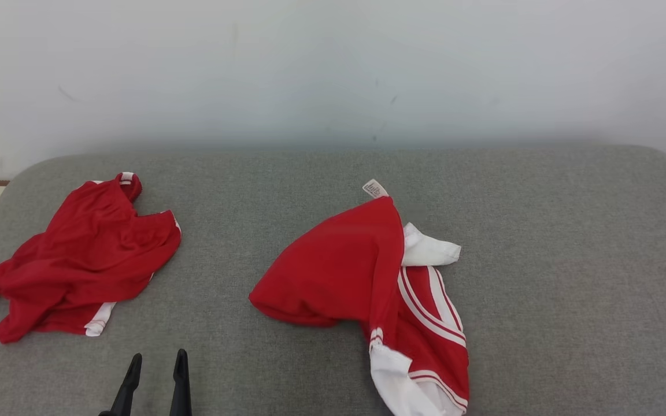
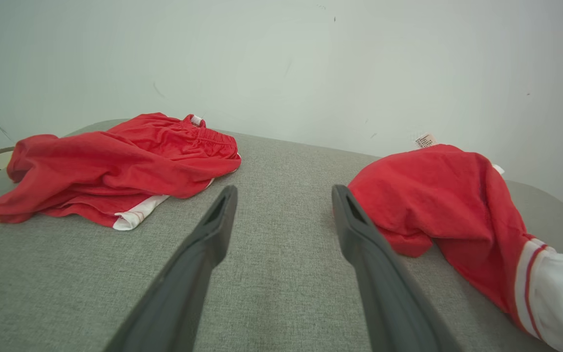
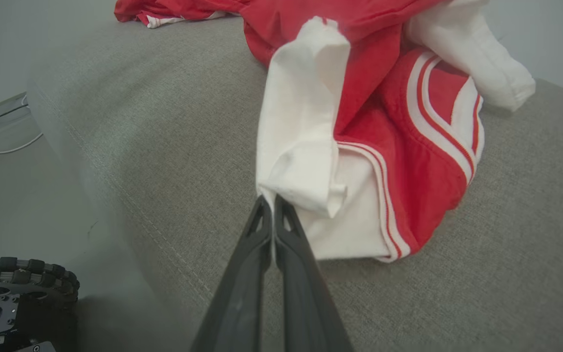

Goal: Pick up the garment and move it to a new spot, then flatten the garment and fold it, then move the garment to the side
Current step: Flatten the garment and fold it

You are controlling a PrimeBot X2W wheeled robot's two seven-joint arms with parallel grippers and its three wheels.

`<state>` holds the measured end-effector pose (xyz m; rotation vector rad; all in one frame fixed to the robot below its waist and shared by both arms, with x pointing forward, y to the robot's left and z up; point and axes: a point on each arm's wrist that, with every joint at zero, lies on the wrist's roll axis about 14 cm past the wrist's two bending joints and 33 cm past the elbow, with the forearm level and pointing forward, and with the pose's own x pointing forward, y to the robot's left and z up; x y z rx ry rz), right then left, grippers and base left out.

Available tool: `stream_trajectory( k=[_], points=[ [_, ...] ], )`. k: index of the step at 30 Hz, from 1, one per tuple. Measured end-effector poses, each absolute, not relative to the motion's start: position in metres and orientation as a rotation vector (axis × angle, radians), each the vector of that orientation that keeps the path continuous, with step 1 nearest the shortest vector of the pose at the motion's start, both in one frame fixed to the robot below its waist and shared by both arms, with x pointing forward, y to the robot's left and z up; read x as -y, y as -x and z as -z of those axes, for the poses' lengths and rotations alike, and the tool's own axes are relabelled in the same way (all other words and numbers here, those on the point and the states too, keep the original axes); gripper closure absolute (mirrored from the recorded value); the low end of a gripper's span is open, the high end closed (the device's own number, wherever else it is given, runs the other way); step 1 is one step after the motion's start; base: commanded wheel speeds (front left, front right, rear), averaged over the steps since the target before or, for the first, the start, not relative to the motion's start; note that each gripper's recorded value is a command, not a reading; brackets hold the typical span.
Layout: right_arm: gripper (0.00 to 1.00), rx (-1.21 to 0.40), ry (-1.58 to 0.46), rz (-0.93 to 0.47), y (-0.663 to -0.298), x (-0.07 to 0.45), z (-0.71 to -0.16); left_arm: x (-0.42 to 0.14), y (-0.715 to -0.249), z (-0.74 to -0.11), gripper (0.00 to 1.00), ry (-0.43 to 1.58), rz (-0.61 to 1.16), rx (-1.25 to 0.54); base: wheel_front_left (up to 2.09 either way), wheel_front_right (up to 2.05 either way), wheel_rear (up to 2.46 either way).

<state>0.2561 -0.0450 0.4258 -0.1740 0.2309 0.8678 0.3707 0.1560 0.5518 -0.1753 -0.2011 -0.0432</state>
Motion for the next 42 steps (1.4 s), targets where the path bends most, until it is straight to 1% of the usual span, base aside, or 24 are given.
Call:
stream_trajectory(
  k=[2,3,4,5,14,20,21,22,25,28,31,34,42],
  points=[
    [1.00,-0.260,0.161,-0.857,-0.254,0.048,-0.421,-0.155,-0.371,-0.551,0.00,0.179,0.044,0.198,0.00,0.00,0.00],
    [0.60,-0.262,0.150,-0.846,-0.256,0.049,-0.421,-0.154,-0.372,-0.550,0.00,0.180,0.045,0.197,0.00,0.00,0.00],
    [0.16,-0.253,0.133,-0.827,-0.261,0.051,-0.424,-0.154,-0.372,-0.550,0.00,0.181,0.044,0.195,0.00,0.00,0.00],
    [0.00,-0.240,0.111,-0.810,-0.265,0.052,-0.428,-0.155,-0.372,-0.550,0.00,0.181,0.044,0.194,0.00,0.00,0.00],
    [0.00,-0.080,-0.093,-0.721,-0.288,0.048,-0.480,-0.160,-0.372,-0.549,0.00,0.185,0.024,0.195,0.00,0.00,0.00],
    [0.00,0.022,-0.082,-0.675,-0.304,0.059,-0.507,-0.162,-0.369,-0.546,0.00,0.188,0.018,0.187,0.00,0.00,0.00],
    [0.00,0.034,-0.075,-0.655,-0.308,0.064,-0.510,-0.162,-0.369,-0.546,0.00,0.188,0.017,0.188,0.00,0.00,0.00],
    [0.00,0.071,-0.070,-0.598,-0.320,0.075,-0.519,-0.163,-0.369,-0.547,0.00,0.187,0.012,0.190,0.00,0.00,0.00],
    [0.00,0.099,-0.056,-0.517,-0.333,0.092,-0.524,-0.166,-0.368,-0.548,0.00,0.186,0.006,0.195,0.00,0.00,0.00],
    [0.00,0.073,-0.026,-0.459,-0.343,0.104,-0.518,-0.168,-0.367,-0.549,0.00,0.184,-0.001,0.200,0.00,0.00,0.00],
    [0.00,0.008,-0.002,-0.427,-0.350,0.110,-0.505,-0.171,-0.365,-0.550,0.00,0.183,-0.008,0.202,0.00,0.00,0.00],
    [0.00,-0.025,0.030,-0.411,-0.360,0.112,-0.498,-0.172,-0.364,-0.550,0.00,0.183,-0.015,0.202,0.00,0.00,0.00],
    [0.00,-0.163,0.022,-0.372,-0.379,0.113,-0.464,-0.181,-0.360,-0.546,0.00,0.183,-0.039,0.196,0.00,0.00,0.00]
  ],
)
